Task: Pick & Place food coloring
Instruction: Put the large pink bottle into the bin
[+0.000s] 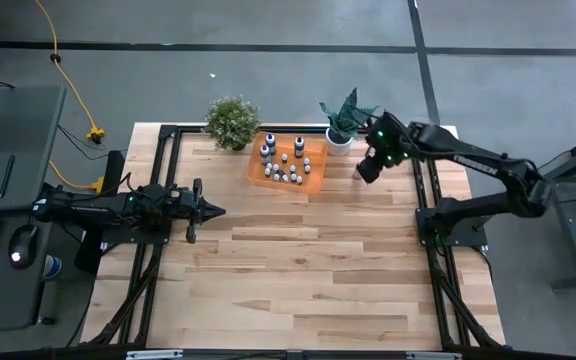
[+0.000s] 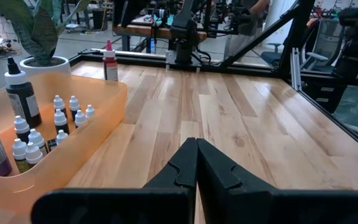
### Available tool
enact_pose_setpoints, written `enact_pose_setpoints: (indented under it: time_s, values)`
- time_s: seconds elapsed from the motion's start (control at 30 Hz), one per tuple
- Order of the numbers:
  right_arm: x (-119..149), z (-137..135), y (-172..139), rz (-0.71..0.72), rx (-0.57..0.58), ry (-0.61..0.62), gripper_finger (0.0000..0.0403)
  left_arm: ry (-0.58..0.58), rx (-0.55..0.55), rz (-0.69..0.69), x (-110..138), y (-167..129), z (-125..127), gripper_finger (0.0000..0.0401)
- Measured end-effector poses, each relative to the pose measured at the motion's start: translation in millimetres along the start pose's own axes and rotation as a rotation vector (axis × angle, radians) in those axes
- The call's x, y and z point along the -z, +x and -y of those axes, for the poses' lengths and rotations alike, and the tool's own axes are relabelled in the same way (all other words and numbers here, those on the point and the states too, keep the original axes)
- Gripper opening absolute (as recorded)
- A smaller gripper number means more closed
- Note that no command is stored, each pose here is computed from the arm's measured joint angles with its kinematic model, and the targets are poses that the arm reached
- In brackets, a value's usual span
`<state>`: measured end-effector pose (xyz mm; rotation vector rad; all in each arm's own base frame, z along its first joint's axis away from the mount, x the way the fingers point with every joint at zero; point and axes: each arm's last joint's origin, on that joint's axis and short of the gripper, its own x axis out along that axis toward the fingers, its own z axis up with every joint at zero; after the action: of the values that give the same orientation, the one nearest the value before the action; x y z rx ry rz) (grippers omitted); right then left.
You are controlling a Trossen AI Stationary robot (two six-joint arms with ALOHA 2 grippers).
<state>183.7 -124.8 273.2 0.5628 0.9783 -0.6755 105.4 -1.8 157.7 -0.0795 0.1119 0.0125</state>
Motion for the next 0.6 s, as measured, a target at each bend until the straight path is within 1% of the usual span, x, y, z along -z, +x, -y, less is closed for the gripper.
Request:
enact_pose_setpoints:
  time_s: [0.1, 0.23, 0.4, 0.6]
  values:
    - [-13, -1, 2, -0.055, 0.052, -0.064, 0.0228, 0.000, 0.000, 0.000, 0, 0, 0, 0.0000]
    - [-29, -2, 10, -0.152, 0.116, -0.145, 0.0254, 0.000, 0.000, 0.000, 0, 0, 0, 0.0000]
    - [-46, -7, 23, -0.277, 0.131, -0.195, 0.0259, 0.000, 0.000, 0.000, 0, 0, 0, 0.0000]
    - [-67, -12, 40, -0.400, 0.165, -0.167, 0.0259, 0.000, 0.000, 0.000, 0, 0, 0, 0.0000]
